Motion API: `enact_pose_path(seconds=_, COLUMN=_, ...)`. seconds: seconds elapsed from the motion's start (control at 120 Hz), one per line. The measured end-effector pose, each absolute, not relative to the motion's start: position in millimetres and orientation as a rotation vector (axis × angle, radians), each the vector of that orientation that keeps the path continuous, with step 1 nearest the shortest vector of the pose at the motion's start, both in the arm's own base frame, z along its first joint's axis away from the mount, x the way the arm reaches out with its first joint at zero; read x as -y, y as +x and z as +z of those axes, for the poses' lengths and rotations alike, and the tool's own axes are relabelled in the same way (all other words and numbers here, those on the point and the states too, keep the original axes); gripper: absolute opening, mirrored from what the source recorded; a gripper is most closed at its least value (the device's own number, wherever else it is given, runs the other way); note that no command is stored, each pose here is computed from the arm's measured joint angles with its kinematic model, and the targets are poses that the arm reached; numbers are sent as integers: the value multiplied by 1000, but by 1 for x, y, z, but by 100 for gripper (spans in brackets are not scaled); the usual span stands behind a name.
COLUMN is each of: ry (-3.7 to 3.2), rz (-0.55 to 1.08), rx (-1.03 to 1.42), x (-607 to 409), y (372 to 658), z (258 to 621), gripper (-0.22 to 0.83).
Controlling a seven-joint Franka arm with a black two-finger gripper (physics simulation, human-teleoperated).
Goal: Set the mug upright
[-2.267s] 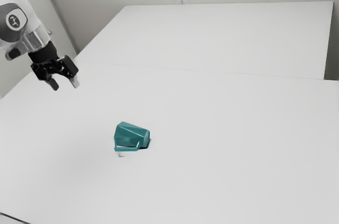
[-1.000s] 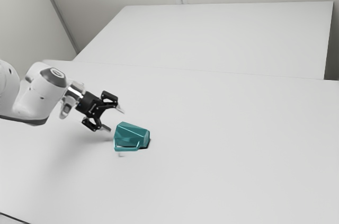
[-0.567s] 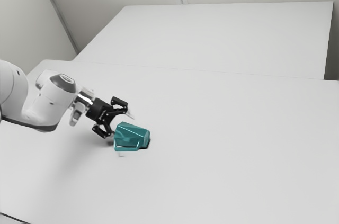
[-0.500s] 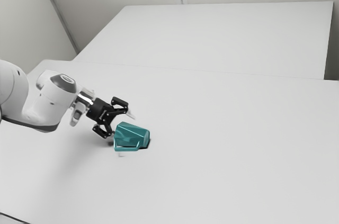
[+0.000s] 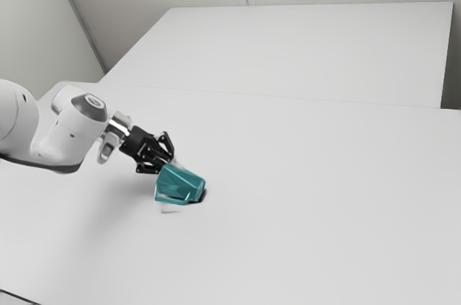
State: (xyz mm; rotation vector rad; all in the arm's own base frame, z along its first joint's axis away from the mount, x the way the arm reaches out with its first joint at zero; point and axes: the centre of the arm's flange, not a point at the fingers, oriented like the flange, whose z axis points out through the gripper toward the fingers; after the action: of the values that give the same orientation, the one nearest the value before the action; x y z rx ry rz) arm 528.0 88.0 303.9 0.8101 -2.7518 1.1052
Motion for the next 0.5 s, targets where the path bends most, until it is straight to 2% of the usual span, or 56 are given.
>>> enact_pose_path(seconds=0.133, ry=752, rz=1090, rx=2801, x=-81, y=533, z=321, gripper=-14)
enact_pose_path(seconds=0.333, ry=705, rz=1041, rx=2834, x=-78, y=535, z=323, gripper=-17)
enact_pose_path(seconds=0.5, ry=487, rz=901, rx=2986, x=-57, y=534, z=369, gripper=-17)
